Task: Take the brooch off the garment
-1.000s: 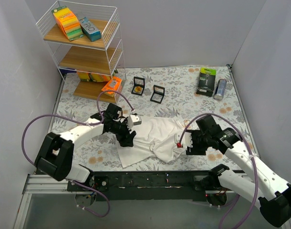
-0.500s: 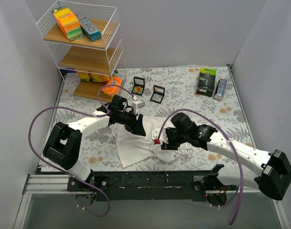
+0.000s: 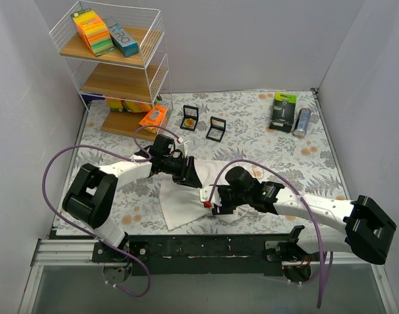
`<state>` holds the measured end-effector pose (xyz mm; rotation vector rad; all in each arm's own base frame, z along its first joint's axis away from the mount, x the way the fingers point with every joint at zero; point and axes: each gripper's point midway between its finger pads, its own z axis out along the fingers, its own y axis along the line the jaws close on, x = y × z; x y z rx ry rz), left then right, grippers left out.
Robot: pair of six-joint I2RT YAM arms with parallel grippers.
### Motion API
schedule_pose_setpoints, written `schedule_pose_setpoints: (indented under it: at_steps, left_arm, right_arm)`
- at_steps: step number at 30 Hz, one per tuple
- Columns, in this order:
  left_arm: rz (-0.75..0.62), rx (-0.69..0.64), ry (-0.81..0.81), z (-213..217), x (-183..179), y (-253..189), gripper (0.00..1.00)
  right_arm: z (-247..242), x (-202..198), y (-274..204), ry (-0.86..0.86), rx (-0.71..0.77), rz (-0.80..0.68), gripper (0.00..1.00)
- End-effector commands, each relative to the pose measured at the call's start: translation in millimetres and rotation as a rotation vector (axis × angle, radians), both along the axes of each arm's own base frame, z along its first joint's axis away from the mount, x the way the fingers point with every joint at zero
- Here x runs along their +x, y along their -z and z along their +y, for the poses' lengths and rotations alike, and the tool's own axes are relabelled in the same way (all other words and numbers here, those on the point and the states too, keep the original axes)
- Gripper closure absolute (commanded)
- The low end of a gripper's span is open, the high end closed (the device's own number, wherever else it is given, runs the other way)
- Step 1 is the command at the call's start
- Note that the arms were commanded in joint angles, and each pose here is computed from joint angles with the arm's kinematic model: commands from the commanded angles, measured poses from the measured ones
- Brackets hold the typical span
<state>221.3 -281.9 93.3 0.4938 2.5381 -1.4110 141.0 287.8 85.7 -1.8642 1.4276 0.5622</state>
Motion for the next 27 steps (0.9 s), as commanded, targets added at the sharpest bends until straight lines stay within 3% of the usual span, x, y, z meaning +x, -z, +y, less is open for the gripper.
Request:
schedule_pose_setpoints:
  at_steps: [1, 9, 14, 18, 27]
  left_arm:
    - [0.089, -0.014, 0.001, 0, -8, 6, 0.66]
    - [0.157, -0.022, -0.004, -1, -14, 16, 0.66]
    - [0.196, -0.023, -0.003, -2, -17, 23, 0.67]
    - [0.214, -0.019, -0.008, -3, -16, 28, 0.66]
    - [0.225, -0.011, -0.014, -2, -18, 31, 0.6]
  right_arm:
    - [17, 0, -4, -0.02, 0.086, -0.006, 0.41]
    - [12, -12, 20, -0.06, 0.038, 0.046, 0.44]
    - [13, -4, 27, -0.011, 0.044, 0.036, 0.53]
    - [10, 1, 32, 0.022, 0.032, 0.019, 0.54]
    - [5, 21, 39, 0.114, 0.017, -0.01, 0.7]
